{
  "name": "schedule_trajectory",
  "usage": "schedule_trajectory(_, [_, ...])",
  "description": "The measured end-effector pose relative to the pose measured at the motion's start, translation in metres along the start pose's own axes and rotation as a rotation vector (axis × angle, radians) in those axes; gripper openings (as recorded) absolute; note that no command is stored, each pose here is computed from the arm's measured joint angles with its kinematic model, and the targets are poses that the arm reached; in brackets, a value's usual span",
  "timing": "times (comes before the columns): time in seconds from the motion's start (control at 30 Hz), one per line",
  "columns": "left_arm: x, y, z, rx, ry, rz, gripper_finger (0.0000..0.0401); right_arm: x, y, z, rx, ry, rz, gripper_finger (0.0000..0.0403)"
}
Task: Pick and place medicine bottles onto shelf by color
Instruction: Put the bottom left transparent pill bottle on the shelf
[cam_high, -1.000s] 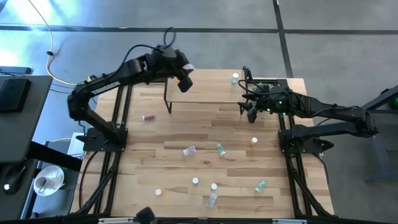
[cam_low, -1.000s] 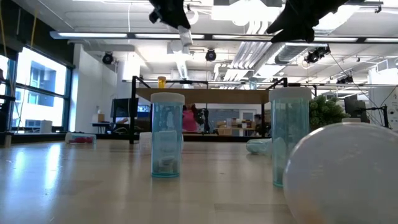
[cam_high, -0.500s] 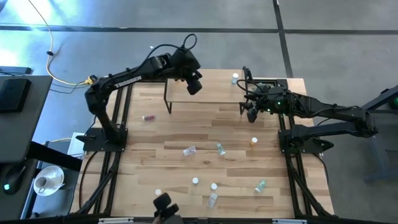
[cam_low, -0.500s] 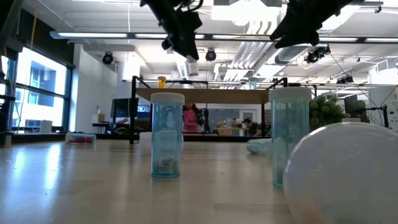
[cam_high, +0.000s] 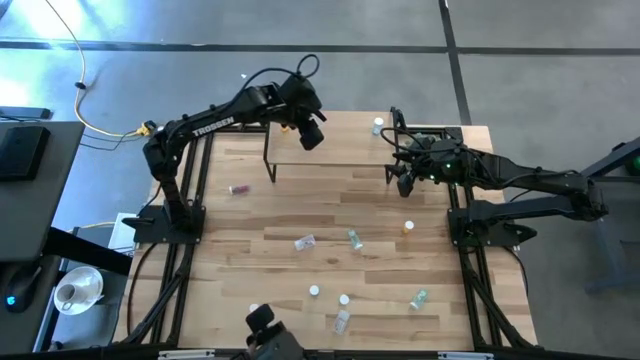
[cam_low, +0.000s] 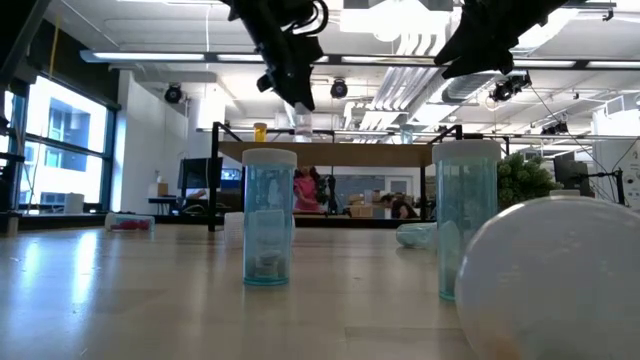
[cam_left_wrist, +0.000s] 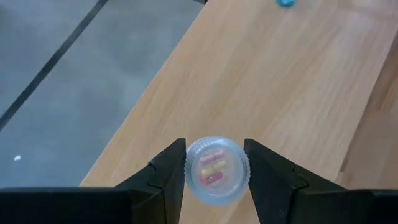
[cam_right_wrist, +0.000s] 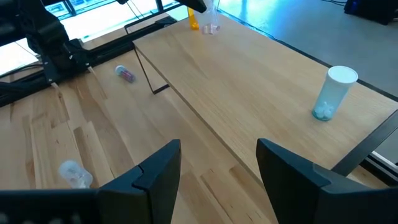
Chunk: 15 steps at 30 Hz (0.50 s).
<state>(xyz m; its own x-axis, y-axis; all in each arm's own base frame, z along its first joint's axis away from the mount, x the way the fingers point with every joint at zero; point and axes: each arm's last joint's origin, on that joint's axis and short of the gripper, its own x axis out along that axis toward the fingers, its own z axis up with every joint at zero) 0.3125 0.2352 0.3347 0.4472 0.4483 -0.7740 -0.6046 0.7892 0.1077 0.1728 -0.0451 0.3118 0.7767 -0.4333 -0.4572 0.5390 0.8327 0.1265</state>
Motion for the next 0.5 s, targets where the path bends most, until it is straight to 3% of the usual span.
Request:
schedule_trajectory(0.13, [0.01,0.002,-0.001,-0.01,0.02,-0.055,0.0134,0.0,0.0,0.0,0.007,0.0,0.0,0.02])
schedule_trajectory(0.5, [0.023,0.015,-0.004,-0.069,0.048,-0.03,0.0134,0.0,0.0,0.0,0.0,0.0,0.0,0.02])
